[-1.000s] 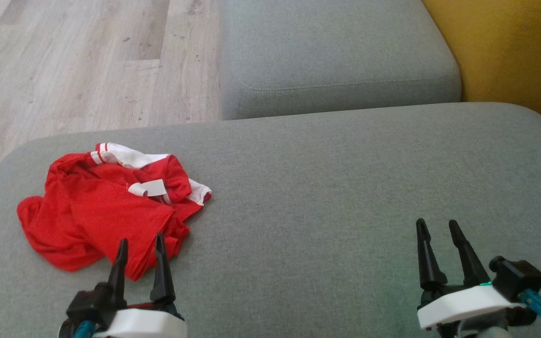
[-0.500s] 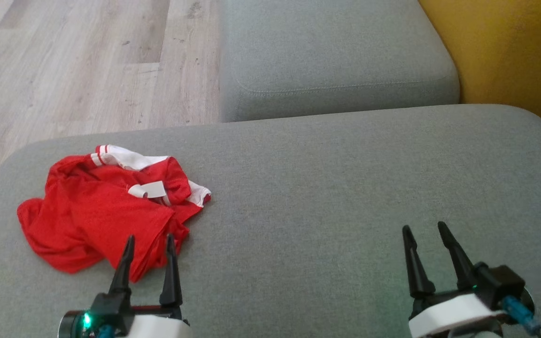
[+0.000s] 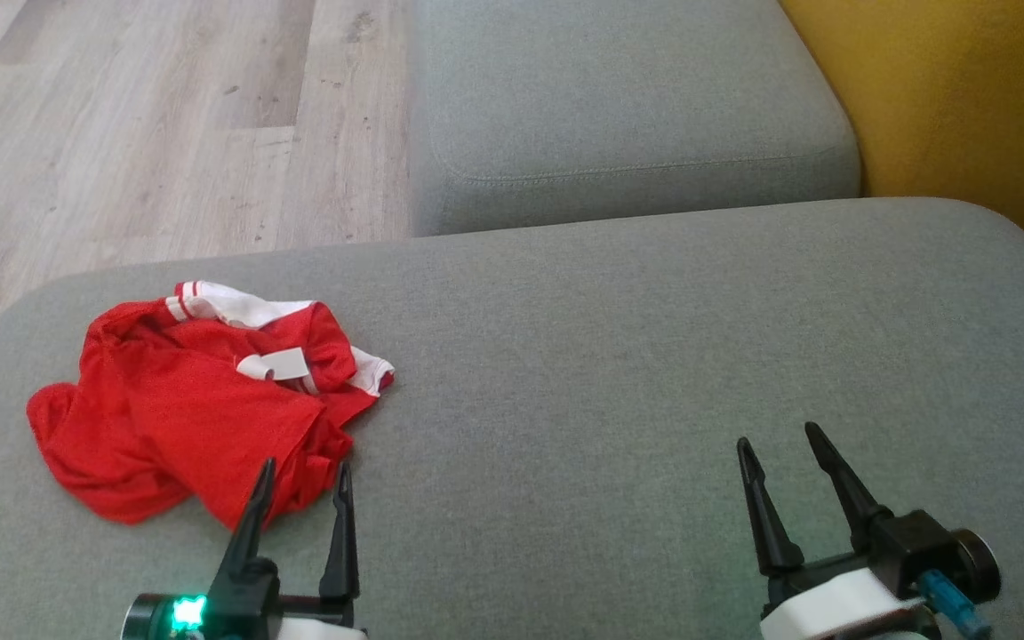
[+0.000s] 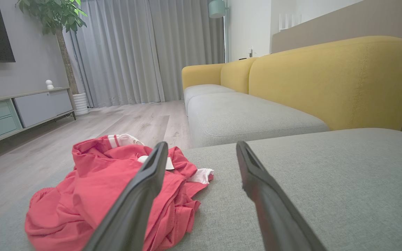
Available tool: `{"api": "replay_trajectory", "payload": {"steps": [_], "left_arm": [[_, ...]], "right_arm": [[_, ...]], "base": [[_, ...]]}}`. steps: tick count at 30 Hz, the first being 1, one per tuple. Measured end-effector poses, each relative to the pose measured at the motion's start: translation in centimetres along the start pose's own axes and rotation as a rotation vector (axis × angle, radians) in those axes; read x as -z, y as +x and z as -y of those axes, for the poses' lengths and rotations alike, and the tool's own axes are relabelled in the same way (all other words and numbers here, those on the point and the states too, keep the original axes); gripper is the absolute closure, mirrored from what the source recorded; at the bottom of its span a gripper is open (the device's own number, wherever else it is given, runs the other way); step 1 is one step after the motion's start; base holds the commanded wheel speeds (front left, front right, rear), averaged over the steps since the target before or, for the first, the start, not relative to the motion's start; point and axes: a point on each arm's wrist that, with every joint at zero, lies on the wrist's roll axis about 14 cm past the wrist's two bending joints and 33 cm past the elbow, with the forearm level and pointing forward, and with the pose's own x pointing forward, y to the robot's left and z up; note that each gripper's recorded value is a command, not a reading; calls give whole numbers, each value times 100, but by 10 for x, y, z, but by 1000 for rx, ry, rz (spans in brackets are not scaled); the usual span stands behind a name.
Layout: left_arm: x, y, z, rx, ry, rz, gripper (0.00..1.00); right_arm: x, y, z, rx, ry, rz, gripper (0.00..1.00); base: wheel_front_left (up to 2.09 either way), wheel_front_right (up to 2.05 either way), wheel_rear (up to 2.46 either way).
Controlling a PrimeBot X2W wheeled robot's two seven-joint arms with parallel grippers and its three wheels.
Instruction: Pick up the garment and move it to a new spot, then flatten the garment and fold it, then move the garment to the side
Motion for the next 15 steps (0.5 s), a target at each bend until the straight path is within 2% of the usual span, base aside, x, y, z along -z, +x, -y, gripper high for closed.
{"api": "replay_trajectory", "payload": {"steps": [15], "left_arm": [[6,-2,-1,-5,0,-18,0]], "right_arm": [[3,0,-1,-5,-8,-11,0]], "base": [[0,0,0]]}}
